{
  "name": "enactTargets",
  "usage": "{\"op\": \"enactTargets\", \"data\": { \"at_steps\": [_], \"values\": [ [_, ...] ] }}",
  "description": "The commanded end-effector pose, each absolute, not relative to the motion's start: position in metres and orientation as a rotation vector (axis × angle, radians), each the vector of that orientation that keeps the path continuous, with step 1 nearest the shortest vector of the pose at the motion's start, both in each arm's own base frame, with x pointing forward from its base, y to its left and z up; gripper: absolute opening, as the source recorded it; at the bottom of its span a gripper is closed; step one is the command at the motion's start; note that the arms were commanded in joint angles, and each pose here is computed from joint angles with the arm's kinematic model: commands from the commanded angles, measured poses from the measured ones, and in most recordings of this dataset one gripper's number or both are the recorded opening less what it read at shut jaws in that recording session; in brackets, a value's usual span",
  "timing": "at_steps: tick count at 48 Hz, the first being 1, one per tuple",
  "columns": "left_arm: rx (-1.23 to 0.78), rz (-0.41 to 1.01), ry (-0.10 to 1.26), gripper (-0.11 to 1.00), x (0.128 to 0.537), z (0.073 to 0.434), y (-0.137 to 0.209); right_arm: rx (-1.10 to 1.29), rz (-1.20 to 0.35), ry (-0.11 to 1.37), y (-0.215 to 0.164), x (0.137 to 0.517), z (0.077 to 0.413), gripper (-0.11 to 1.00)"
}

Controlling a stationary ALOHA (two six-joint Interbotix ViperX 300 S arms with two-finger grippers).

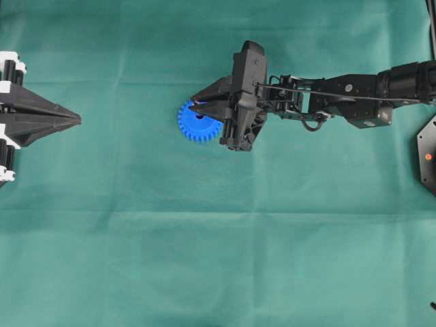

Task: Insert the shaft placed at a random location into the center hole of the medium gear at another random location.
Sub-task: 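Lower the shaft down into the gear's center hole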

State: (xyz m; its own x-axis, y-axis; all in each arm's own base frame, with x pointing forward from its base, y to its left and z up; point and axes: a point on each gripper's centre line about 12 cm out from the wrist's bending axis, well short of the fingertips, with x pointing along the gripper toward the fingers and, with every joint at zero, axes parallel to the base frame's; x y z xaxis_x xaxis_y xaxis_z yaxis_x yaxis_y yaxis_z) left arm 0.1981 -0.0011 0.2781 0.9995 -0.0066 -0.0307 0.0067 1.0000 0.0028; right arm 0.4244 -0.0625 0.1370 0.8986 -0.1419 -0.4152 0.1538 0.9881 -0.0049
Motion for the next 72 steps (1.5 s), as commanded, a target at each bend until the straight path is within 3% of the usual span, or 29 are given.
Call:
{"op": "enactTargets", "data": {
  "at_steps": [1,26,72],
  "values": [
    [0.004,-0.009,0.011,0.00,0.201,0.287,-0.002,0.021,-0.154,0.391,-0.063,0.429,0.148,0.13],
    [0.000,-0.009,0.011,0.00,0.201,0.287,-0.002,0.014,-0.152,0.343,-0.063,0.425,0.172,0.13],
    [0.001,-0.009,0.014,0.00,0.201,0.286,-0.002,0.031,-0.153,0.397,-0.060,0.428,0.142,0.13]
  ]
}}
